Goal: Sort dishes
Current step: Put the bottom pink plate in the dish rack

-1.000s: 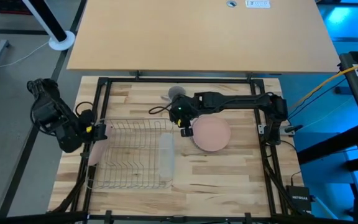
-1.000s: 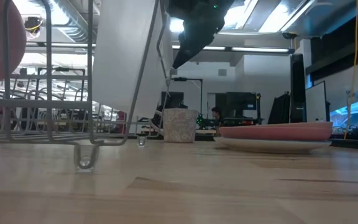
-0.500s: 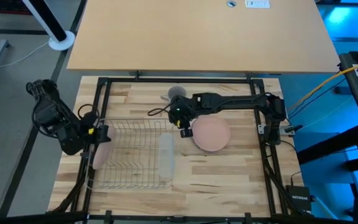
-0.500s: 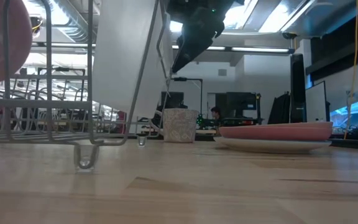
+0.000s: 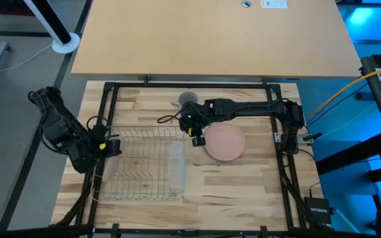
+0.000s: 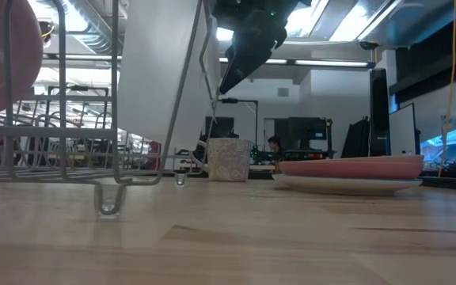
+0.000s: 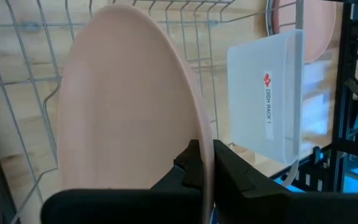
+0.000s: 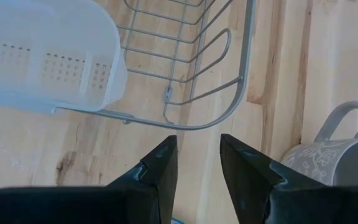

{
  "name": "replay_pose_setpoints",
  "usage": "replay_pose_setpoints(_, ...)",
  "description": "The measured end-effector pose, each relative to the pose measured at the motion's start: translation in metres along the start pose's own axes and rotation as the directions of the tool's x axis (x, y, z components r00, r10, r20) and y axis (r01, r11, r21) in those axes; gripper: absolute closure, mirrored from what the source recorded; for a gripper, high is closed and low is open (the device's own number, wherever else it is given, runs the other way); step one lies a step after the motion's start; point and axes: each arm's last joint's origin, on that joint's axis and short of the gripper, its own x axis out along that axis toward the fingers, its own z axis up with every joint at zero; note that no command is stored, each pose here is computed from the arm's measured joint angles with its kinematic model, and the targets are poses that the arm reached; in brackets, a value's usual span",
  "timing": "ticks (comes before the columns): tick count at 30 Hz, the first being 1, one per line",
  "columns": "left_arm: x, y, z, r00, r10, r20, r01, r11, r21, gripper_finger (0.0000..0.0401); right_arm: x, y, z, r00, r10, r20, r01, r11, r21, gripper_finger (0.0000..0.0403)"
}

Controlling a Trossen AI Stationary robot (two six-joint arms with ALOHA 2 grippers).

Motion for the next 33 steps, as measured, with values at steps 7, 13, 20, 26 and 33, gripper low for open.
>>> replay_pose_setpoints(7,0.011,-0.006,-0.012,0.998,0.029,0.047,-0.030,0.999,0.027,0.0399,0.000,0.001,-0.002,1.000,0.006,-0.018,-0.006,1.000,-0.005,0.0276)
replay_pose_setpoints(13,0.018,-0.007,-0.019,0.995,0.057,0.078,-0.061,0.997,0.048,0.0398,0.000,0.001,-0.002,1.000,0.007,-0.022,-0.007,1.000,-0.005,0.0276)
replay_pose_setpoints(20,0.019,-0.007,-0.020,0.994,0.061,0.088,-0.066,0.996,0.055,0.0399,0.000,0.004,-0.001,1.000,0.015,-0.019,-0.015,1.000,-0.008,0.0276)
replay_pose_setpoints(26,0.020,-0.008,-0.021,0.996,0.051,0.077,-0.057,0.996,0.073,0.0379,0.001,0.013,0.003,0.999,0.034,-0.005,-0.034,0.998,-0.046,0.0276)
replay_pose_setpoints(33,0.020,-0.007,-0.021,0.995,0.061,0.075,-0.067,0.994,0.082,0.0371,0.001,0.019,0.007,0.999,0.042,0.018,-0.041,0.997,-0.063,0.0276)
